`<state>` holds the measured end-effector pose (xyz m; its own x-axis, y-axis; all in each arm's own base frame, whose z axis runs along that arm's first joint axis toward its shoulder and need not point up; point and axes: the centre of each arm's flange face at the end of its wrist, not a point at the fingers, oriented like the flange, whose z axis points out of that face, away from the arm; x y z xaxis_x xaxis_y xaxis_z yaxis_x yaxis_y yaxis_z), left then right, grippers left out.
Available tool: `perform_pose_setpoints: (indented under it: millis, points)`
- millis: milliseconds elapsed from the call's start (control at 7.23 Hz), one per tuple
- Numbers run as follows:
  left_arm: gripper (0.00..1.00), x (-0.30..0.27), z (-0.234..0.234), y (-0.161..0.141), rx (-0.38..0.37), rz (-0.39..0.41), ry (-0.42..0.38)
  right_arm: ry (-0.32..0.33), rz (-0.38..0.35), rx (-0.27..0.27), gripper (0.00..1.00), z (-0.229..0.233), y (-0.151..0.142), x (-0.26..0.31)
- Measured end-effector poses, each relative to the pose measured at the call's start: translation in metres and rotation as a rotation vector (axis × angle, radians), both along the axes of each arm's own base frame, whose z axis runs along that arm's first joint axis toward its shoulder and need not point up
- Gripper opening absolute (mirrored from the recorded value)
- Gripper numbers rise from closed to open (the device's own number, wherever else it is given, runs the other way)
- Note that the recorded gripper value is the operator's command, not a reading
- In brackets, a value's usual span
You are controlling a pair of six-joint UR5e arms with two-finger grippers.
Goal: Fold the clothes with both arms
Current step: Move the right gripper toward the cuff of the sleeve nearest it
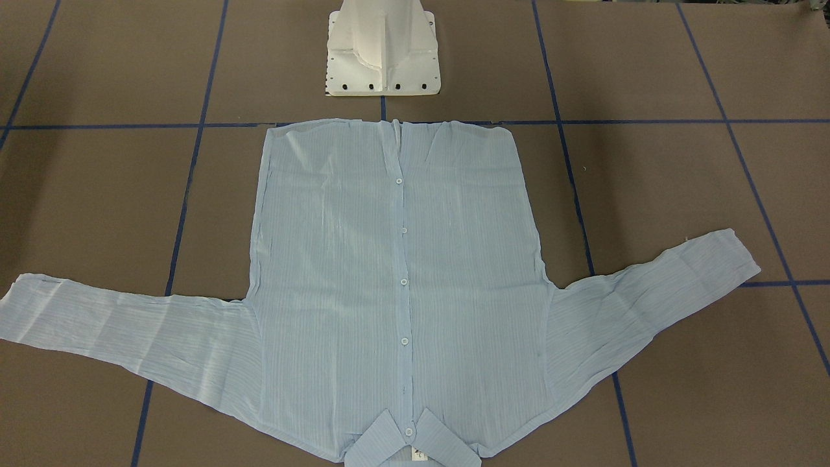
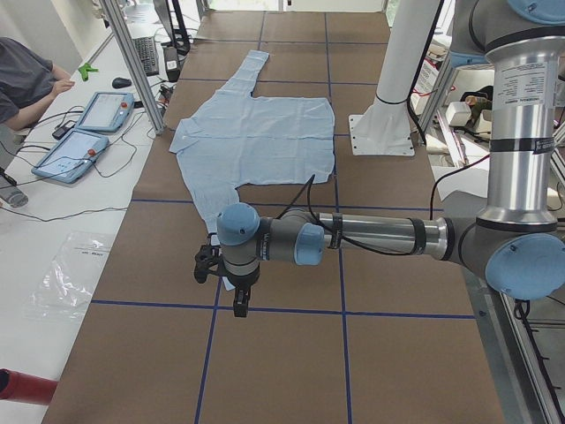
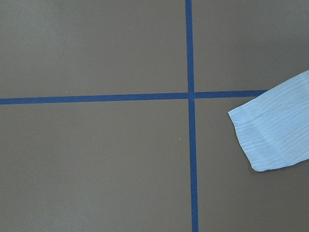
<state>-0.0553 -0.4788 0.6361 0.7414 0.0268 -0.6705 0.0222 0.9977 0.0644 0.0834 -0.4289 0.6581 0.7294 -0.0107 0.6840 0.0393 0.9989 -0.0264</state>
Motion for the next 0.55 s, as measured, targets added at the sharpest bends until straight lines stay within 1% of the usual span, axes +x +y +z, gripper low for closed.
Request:
perform_pose_setpoints:
  millis: [553]
  points:
    - [1.0, 0.0002, -0.0027, -0.0026, 0.015, 0.002, -0.001, 0.0, 0.003, -0.001, 1.0, -0.0003, -0.002, 0.0005]
